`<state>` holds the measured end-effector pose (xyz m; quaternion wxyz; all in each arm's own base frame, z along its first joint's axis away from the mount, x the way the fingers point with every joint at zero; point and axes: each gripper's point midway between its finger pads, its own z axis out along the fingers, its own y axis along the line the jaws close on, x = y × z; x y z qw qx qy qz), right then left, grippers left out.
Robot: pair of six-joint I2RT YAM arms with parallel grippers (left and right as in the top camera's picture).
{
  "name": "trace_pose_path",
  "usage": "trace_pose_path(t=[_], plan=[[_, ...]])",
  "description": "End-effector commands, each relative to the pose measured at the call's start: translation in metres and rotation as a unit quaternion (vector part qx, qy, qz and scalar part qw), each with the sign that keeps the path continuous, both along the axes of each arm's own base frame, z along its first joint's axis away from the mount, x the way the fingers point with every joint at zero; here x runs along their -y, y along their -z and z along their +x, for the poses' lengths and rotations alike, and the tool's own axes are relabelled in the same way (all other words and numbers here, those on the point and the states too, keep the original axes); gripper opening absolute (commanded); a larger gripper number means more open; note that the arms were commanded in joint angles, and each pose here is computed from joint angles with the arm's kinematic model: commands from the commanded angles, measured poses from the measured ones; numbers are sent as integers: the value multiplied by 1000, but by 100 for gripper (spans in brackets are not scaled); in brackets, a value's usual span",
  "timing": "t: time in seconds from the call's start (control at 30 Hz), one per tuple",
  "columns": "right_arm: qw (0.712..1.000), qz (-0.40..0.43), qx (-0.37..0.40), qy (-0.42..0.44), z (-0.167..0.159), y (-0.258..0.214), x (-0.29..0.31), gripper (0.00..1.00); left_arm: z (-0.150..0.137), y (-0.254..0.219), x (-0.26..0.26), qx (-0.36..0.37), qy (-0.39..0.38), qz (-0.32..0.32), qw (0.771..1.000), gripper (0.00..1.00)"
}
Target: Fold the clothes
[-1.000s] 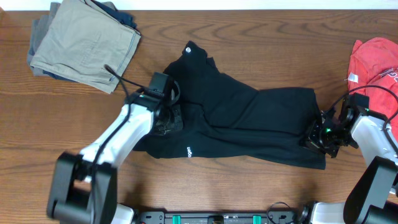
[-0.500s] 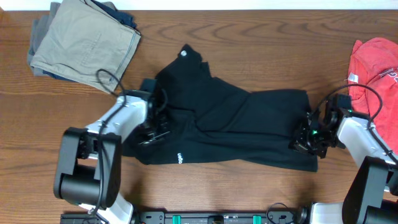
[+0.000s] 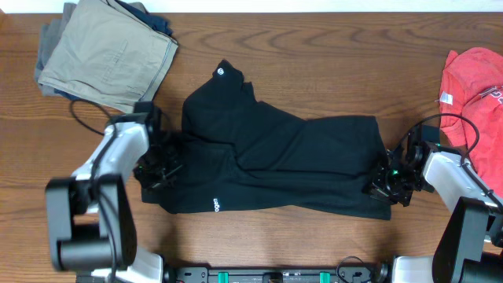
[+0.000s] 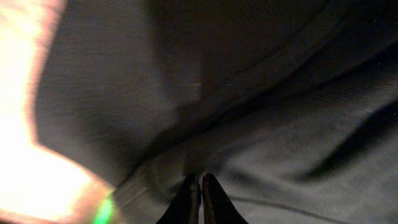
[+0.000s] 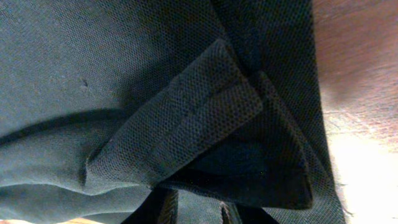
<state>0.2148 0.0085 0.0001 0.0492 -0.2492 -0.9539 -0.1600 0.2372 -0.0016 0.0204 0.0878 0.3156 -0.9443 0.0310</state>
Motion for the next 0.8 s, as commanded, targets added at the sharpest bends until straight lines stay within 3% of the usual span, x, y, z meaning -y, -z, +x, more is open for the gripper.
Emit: trace_pose_path(t=[0.0, 0.13, 0.33, 0.37, 0.43, 0.5, 0.77], plan=[[1000, 11, -2, -5, -1, 1, -7, 26, 3, -18, -15, 36, -22, 23, 999, 6], [1000, 27, 5, -14, 1, -1, -15, 36, 6, -34, -15, 70, -15, 24, 997, 7], [997, 55, 18, -52, 3, -5, -37, 41, 4, -38, 1, 72, 22, 17, 997, 13], [996, 60, 23, -65, 3, -6, -43, 41, 4, -38, 4, 73, 30, 17, 997, 17], [994, 62, 26, -86, 3, -6, -52, 38, 6, -38, 10, 78, 42, 17, 996, 37], [992, 62, 27, -109, 1, -6, -62, 33, 10, -38, 15, 85, 52, 16, 995, 50], [988, 32, 35, -147, 3, -1, -84, 20, 16, -38, 20, 98, 60, 16, 993, 55]])
